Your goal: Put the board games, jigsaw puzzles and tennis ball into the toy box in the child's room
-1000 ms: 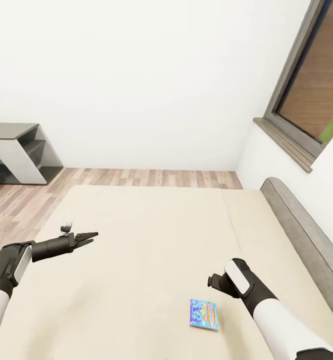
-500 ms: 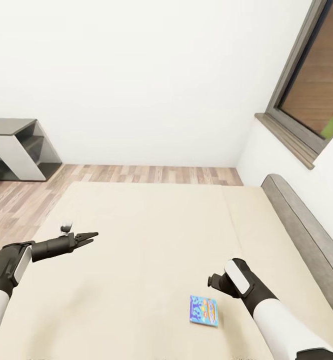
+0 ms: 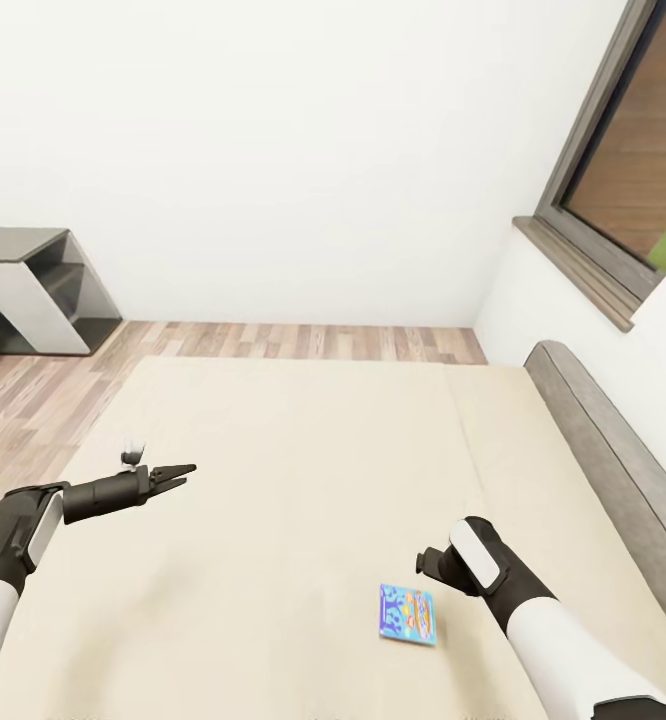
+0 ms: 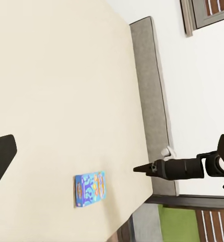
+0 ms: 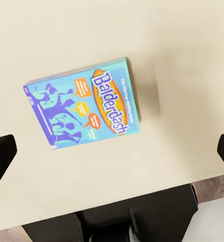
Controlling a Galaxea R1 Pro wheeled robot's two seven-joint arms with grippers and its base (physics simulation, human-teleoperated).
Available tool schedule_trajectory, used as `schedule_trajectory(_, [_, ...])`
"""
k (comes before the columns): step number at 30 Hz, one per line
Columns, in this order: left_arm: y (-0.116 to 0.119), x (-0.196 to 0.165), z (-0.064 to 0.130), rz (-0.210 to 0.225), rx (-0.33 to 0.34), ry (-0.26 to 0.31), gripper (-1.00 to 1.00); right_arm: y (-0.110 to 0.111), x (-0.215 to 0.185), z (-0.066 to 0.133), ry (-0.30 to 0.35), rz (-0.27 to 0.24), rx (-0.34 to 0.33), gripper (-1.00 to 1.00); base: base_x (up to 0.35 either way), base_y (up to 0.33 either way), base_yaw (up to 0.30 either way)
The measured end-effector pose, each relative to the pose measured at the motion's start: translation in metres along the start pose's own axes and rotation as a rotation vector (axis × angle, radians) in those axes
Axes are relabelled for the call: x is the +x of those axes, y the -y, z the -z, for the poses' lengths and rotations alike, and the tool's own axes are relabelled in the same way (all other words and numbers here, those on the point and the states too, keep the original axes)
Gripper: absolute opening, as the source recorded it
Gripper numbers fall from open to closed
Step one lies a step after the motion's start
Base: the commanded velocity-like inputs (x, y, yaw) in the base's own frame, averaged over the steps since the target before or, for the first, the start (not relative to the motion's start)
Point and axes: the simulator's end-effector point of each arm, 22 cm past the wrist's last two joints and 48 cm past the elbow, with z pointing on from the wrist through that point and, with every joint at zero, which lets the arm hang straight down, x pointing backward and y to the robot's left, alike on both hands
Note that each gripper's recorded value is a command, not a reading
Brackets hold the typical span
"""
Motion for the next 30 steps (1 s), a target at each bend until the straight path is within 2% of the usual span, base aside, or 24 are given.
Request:
schedule_trajectory(5, [-0.004,0.002,-0.001,0.006,-0.003,-0.004,1.0,0.001,0.002,-0.004,-0.005,-0.002,0.003,1.0,0.0,0.0,0.0])
schedule_trajectory(10, [-0.007,0.005,-0.003,0.014,-0.002,-0.009,1.0,0.003,-0.005,-0.008,0.026,-0.025,0.005,1.0,0.0,0.0,0.0])
schedule_trajectory(30, [-0.024,0.012,-0.009,0.042,-0.027,-0.026,1.0,0.004,-0.012,-0.02,0.056,-0.053,0.011,1.0,0.0,0.0,0.0])
